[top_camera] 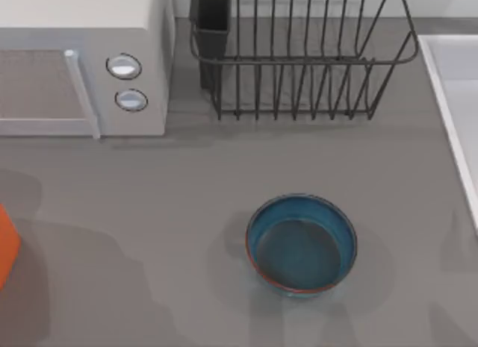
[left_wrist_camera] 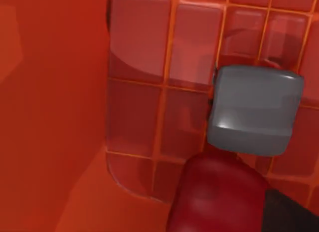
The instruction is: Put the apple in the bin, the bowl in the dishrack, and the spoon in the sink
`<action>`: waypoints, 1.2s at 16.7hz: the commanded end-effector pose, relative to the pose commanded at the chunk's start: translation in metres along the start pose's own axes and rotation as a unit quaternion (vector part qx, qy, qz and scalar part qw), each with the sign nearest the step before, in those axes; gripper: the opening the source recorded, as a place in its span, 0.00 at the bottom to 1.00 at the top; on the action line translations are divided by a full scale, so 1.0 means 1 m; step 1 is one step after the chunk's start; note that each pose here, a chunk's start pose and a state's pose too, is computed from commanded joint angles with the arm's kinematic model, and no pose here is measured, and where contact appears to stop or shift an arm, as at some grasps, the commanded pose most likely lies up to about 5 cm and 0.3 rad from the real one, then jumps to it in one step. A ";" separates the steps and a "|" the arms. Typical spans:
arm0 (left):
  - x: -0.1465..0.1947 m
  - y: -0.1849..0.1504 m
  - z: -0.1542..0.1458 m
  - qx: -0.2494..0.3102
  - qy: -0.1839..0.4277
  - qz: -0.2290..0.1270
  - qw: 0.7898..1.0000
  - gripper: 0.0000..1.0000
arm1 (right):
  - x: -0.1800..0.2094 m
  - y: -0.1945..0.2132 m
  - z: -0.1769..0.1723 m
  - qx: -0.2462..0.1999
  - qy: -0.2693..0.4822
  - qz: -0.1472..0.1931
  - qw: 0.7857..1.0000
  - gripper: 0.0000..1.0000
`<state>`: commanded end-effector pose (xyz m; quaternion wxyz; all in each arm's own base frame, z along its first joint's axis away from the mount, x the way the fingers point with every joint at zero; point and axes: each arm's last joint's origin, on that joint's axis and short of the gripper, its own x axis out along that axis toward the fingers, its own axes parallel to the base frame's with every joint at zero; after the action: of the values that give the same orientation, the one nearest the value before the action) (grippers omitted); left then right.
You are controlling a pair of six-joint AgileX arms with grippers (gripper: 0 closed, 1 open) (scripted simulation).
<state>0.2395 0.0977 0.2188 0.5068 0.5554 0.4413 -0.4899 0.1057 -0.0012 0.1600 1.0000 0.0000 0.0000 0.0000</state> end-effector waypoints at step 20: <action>0.022 -0.004 0.000 -0.001 -0.003 -0.008 1.000 0.98 | 0.000 0.000 0.000 0.000 0.000 0.000 1.000 1.00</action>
<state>0.2385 0.0974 0.1968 0.5049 0.5502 0.4445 -0.4948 0.1057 -0.0012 0.1600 1.0000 0.0000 0.0000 0.0000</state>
